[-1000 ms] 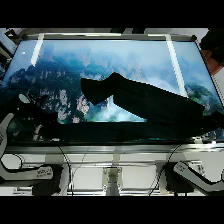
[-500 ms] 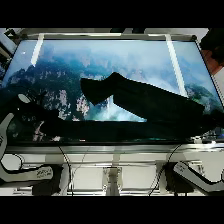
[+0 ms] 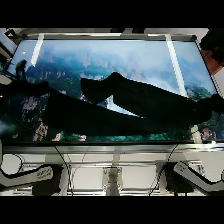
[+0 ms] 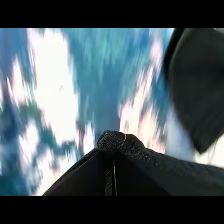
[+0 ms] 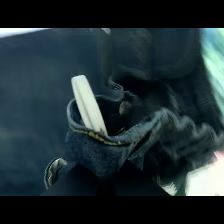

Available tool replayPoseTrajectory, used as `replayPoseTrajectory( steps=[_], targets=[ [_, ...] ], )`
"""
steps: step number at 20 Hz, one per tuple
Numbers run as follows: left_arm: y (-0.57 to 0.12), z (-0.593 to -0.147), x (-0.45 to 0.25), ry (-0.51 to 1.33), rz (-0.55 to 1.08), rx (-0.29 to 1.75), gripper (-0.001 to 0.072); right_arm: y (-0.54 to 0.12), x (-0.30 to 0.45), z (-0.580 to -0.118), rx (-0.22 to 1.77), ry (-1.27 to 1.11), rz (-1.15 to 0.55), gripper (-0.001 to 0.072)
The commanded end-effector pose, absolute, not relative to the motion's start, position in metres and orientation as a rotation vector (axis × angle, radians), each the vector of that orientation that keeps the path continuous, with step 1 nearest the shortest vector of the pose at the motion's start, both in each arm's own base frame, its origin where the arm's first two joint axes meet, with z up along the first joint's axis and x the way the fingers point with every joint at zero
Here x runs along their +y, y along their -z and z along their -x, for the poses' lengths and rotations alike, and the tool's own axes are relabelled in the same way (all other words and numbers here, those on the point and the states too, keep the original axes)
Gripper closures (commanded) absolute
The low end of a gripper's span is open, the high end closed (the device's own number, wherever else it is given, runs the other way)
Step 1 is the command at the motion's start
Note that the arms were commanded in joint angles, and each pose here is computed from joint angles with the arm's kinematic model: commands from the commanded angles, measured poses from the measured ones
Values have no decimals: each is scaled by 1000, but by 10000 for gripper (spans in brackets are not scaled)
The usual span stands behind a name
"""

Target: Fold the clothes and pants, and hang the long-sleeved shirts on hangers.

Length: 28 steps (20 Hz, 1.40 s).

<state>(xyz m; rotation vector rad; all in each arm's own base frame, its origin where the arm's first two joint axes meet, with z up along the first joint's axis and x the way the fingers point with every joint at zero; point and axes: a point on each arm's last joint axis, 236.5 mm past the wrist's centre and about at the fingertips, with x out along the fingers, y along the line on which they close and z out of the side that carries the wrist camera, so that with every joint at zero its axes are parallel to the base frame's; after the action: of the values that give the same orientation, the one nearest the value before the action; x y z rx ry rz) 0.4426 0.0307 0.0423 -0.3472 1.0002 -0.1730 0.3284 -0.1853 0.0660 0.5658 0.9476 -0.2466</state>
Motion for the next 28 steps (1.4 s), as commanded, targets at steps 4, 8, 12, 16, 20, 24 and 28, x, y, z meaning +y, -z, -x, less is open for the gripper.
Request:
replayPoseTrajectory(
  steps=[4, 8, 12, 16, 20, 24, 28],
  targets=[
    [-168, -456, 107, -4, 299, 649, 683, -220, -193, -382, 577, 146, -393, 673],
    [-172, -416, 153, -84, 319, 688, 683, -219, -217, -359, 666, 284, -354, 673],
    [-143, -381, 167, -72, 269, 832, 682, -154, -223, -328, 880, 333, -352, 672],
    [-84, -340, 156, -1, 222, 1053, 682, -63, -223, -273, 1128, 385, -438, 672],
    [-22, -300, 128, 117, 232, 1209, 682, -3, -231, -212, 1229, 477, -577, 671],
    [21, -243, 125, 107, 253, 1374, 682, 22, -239, -165, 1338, 565, -584, 672],
    [37, -198, 133, 72, 313, 1456, 681, 24, -252, -141, 1393, 640, -556, 672]
  ],
)
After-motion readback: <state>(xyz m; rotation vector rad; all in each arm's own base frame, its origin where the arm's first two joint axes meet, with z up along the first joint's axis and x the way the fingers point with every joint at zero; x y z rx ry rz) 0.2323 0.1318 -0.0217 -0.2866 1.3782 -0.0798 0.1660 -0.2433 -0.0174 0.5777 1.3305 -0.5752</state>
